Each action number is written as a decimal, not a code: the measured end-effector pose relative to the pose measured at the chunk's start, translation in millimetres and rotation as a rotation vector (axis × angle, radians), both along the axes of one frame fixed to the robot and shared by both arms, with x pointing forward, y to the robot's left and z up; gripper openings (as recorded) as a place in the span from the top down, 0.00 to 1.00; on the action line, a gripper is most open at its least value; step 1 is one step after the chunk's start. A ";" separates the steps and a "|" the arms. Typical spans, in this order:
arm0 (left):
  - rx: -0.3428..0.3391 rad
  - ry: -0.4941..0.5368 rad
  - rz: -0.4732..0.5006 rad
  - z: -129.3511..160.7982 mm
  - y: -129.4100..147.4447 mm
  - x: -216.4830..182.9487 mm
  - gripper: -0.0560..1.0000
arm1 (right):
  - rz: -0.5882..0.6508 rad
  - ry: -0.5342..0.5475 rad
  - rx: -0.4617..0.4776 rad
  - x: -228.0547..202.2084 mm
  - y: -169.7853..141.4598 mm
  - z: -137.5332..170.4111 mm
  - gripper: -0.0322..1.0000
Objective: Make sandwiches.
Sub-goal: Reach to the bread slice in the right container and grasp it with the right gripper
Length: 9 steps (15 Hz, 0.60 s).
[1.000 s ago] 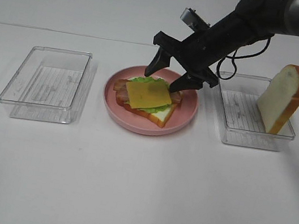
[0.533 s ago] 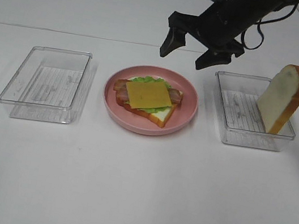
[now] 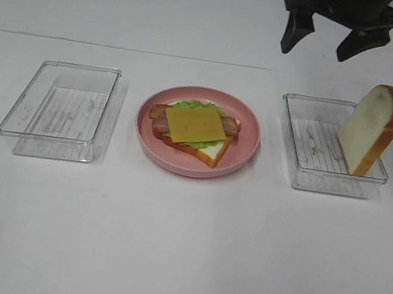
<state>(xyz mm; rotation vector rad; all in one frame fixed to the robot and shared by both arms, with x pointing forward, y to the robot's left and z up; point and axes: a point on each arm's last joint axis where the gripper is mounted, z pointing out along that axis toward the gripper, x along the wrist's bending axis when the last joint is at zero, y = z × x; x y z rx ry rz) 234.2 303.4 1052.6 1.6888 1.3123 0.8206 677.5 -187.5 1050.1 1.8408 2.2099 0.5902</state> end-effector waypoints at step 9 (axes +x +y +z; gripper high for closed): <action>0.000 0.000 0.000 0.0 0.0 0.0 0.19 | -0.257 0.118 -0.019 0.1 -117.1 3.1 0.15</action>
